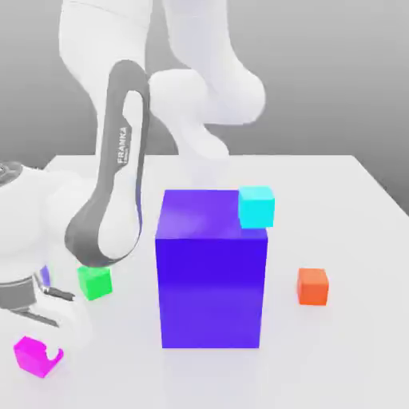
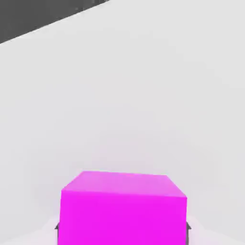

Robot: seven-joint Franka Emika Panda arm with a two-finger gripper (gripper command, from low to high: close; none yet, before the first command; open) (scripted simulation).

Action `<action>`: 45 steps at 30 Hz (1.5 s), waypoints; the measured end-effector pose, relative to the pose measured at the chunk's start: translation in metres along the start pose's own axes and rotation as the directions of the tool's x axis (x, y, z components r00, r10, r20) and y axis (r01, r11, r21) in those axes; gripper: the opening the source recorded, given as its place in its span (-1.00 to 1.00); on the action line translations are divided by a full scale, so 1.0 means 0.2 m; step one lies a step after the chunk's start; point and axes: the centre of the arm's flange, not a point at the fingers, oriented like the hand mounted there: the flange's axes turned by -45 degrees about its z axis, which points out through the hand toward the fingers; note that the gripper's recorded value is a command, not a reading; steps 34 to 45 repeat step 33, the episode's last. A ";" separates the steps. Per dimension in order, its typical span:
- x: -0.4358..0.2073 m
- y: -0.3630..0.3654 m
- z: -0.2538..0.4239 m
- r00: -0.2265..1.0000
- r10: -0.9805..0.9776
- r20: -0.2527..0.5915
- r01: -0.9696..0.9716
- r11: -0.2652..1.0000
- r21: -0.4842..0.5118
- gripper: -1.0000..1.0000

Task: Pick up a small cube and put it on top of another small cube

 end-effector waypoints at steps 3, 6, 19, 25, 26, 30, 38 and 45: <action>-0.12 0.09 -0.11 0.999 0.037 0.007 -0.037 0.999 -0.012 -1.00; -0.26 0.17 -0.19 0.997 0.077 0.014 -0.076 0.997 -0.021 -1.00; -0.93 0.22 -0.28 0.980 0.199 0.005 -0.199 0.980 -0.001 -1.00; -0.95 0.19 -0.16 0.980 0.199 0.000 -0.199 0.980 0.022 -1.00; -0.95 0.19 -0.14 0.980 0.199 -0.001 -0.199 0.980 0.023 -1.00; -0.96 0.19 -0.02 0.979 0.202 -0.002 -0.202 0.979 0.019 -1.00; -0.97 0.18 0.06 0.981 0.194 -0.001 -0.194 0.981 0.008 1.00; -0.97 0.18 0.06 0.981 0.194 -0.001 -0.194 0.981 0.008 1.00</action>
